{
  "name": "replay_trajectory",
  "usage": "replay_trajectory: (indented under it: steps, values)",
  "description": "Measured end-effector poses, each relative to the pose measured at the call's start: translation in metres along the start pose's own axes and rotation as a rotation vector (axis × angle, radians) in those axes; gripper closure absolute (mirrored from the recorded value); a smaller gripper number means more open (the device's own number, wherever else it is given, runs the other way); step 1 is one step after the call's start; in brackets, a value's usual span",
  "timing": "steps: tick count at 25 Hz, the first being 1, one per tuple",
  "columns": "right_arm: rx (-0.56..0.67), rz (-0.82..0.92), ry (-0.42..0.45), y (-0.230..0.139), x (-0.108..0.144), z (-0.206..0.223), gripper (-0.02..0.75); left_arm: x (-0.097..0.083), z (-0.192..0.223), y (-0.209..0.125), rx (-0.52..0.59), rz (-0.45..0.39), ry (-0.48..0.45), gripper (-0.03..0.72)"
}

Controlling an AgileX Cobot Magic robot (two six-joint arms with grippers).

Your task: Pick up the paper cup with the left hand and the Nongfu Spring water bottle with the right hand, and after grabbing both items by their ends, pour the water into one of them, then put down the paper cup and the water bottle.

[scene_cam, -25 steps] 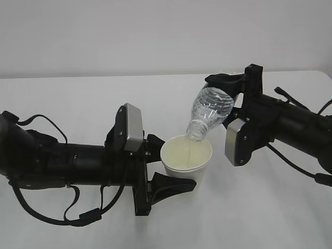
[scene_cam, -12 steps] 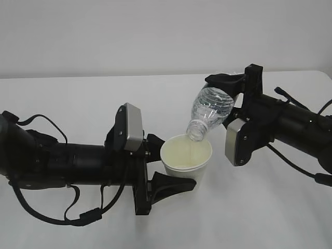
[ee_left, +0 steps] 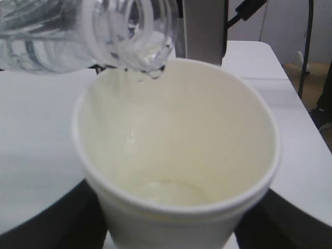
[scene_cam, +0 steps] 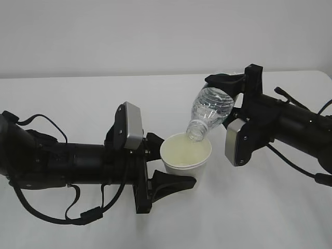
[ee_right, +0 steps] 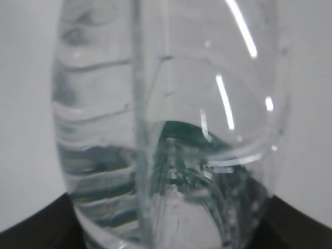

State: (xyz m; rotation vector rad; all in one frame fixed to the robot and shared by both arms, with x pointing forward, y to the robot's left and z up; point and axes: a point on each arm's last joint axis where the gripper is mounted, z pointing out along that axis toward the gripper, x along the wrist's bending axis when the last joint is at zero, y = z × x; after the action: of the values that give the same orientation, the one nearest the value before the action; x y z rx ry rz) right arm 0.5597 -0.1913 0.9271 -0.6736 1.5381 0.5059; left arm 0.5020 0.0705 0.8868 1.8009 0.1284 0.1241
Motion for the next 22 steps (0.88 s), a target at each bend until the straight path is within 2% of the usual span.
replay_trajectory:
  steps: [22]
  values:
    - [-0.006,-0.015,0.001,0.0005,0.0001,0.0000,0.272,0.0003,0.0000,0.0001,-0.001,-0.002,0.004,0.207]
